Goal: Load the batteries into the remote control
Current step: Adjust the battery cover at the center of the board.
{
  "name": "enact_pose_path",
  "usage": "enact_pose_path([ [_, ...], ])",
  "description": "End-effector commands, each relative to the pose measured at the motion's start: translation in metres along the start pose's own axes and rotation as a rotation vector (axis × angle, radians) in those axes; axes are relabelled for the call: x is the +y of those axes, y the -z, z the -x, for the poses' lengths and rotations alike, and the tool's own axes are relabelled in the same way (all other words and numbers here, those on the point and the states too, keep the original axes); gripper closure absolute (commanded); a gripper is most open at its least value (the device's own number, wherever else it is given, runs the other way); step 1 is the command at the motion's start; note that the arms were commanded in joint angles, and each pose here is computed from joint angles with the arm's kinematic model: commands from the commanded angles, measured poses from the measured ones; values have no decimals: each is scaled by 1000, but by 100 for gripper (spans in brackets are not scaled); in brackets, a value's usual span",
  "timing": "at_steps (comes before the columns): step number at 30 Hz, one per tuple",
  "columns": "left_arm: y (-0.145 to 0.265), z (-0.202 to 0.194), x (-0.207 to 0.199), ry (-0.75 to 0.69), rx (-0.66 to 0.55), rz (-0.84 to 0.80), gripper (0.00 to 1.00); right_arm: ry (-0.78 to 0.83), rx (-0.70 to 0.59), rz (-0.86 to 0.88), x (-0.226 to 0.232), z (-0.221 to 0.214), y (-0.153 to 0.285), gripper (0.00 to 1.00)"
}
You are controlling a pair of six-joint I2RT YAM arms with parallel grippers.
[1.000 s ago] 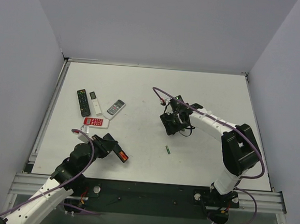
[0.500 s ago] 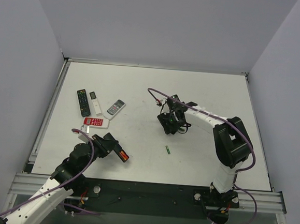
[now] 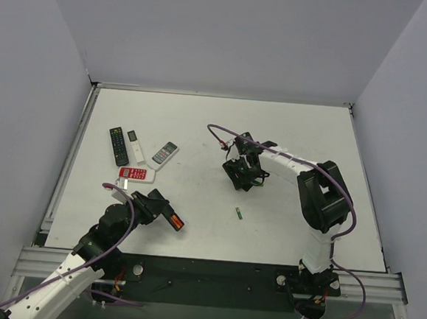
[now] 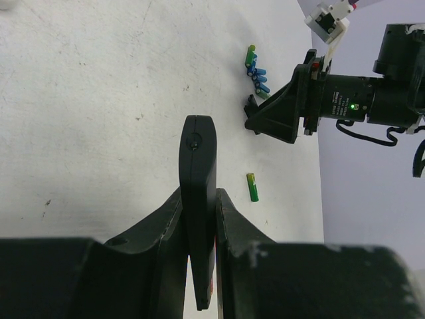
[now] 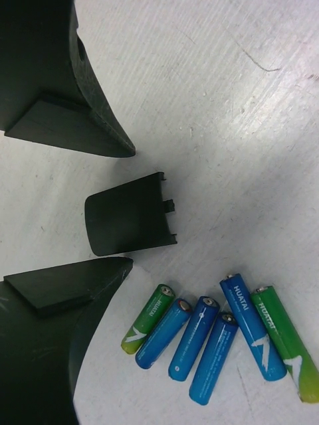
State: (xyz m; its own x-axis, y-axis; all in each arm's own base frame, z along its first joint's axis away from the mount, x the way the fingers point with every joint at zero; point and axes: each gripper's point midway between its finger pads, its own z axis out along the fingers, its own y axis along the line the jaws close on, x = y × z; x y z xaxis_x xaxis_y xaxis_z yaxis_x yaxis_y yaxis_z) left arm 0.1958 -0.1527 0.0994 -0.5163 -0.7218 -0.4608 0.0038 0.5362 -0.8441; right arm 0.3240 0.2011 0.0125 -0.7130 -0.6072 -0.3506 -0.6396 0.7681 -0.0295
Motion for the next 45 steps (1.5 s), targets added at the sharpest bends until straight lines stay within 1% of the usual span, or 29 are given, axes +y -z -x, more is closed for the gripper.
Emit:
enact_pose_path([
  [1, 0, 9, -21, 10, -28, -79, 100, 10, 59, 11, -2, -5, 1, 43],
  [5, 1, 10, -23, 10, -31, -82, 100, 11, 64, 40, 7, -5, 2, 46],
  [8, 0, 10, -23, 13, -32, -84, 100, 16, 75, 61, 18, -8, 2, 54],
  [9, 0, 10, -24, 13, -32, -88, 100, 31, 76, 69, 26, -7, 1, 60],
  [12, -1, 9, -25, 19, -28, -91, 100, 44, 81, 75, 45, -7, 0, 64],
  [16, -2, 8, -25, 19, -22, -92, 100, 92, 77, 78, 75, 0, -3, 64],
  [20, -2, 8, -26, 22, -20, -95, 100, 105, 74, 59, 88, 5, -6, 61],
  [24, -2, 8, -26, 30, -23, -102, 100, 97, 83, 56, 88, -1, -5, 52],
  [26, -2, 8, -24, 38, -26, -100, 100, 100, 89, 57, 89, -6, -5, 51],
  [30, -3, 8, -24, 48, -30, -105, 100, 107, 106, 58, 92, -21, -5, 51],
  [40, -3, 6, -22, 50, -20, -96, 100, 126, 131, 46, 96, -38, -4, 52],
  [43, -4, 4, -19, 52, -16, -86, 100, 130, 137, 41, 94, -40, -1, 53],
  [44, -4, 8, -27, 55, -28, -117, 100, 130, 138, 44, 94, -40, -1, 55],
  [45, -4, 7, -26, 55, -27, -113, 100, 133, 147, 46, 95, -42, 0, 56],
])
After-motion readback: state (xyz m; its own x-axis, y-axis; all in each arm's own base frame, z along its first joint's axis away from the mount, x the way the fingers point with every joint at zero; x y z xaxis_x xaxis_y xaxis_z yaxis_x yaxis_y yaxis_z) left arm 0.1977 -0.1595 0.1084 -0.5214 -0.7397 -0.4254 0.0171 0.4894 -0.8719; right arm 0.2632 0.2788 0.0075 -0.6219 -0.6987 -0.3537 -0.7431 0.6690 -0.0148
